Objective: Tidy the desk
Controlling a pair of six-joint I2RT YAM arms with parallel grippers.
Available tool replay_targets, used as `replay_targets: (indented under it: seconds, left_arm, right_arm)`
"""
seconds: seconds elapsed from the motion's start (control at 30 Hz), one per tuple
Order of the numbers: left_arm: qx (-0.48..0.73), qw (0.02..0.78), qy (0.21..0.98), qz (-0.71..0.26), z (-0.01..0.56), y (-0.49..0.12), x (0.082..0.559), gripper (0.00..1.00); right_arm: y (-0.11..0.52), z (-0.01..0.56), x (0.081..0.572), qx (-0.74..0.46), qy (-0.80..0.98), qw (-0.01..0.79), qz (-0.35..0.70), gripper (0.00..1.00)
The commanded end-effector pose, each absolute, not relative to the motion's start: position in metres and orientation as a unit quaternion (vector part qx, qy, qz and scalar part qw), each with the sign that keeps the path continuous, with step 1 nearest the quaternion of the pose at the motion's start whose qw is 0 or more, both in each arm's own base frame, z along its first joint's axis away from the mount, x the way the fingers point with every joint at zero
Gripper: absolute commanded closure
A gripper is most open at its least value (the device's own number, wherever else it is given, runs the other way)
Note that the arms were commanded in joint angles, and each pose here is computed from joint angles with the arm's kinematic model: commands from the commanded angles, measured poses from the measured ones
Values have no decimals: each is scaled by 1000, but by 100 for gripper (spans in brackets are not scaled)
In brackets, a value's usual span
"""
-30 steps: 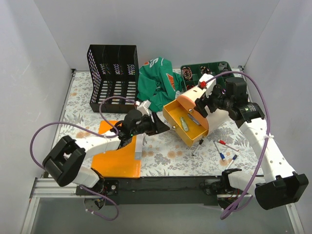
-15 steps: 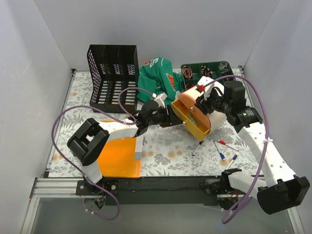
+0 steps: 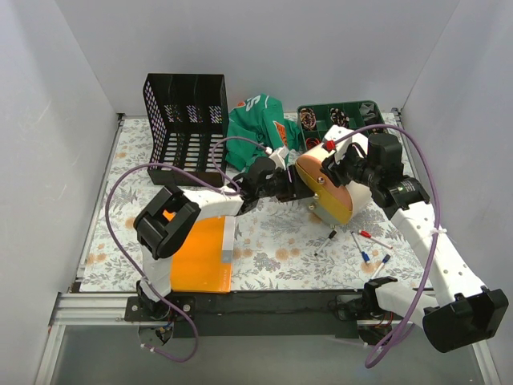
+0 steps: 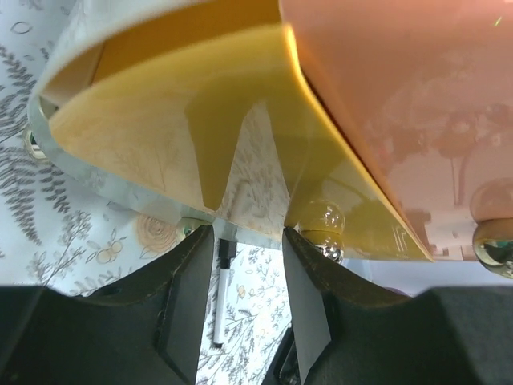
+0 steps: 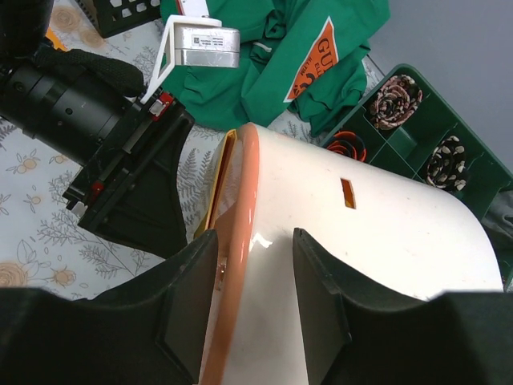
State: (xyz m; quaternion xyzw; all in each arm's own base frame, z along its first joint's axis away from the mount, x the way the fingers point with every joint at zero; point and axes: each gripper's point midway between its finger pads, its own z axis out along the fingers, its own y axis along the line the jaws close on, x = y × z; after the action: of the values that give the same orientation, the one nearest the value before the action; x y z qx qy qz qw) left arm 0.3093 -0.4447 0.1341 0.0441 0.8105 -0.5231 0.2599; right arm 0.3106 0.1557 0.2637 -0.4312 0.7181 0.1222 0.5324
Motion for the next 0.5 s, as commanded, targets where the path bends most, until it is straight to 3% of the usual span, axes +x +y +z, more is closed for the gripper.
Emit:
replay_targets:
  seconds: [0.0,0.3,0.47]
  left_arm:
    - [63,295,771,-561,183,-461,317,60]
    - [80,335,773,-532,171,-418,290,43]
    - [94,326,777,-531,156,-408,275,42]
  right_arm:
    - [141,196,280,-420,797,413,137,49]
    - [139,200,284,-414,798,417,130,48]
    - [136,200,286,-411,800,418,130,48]
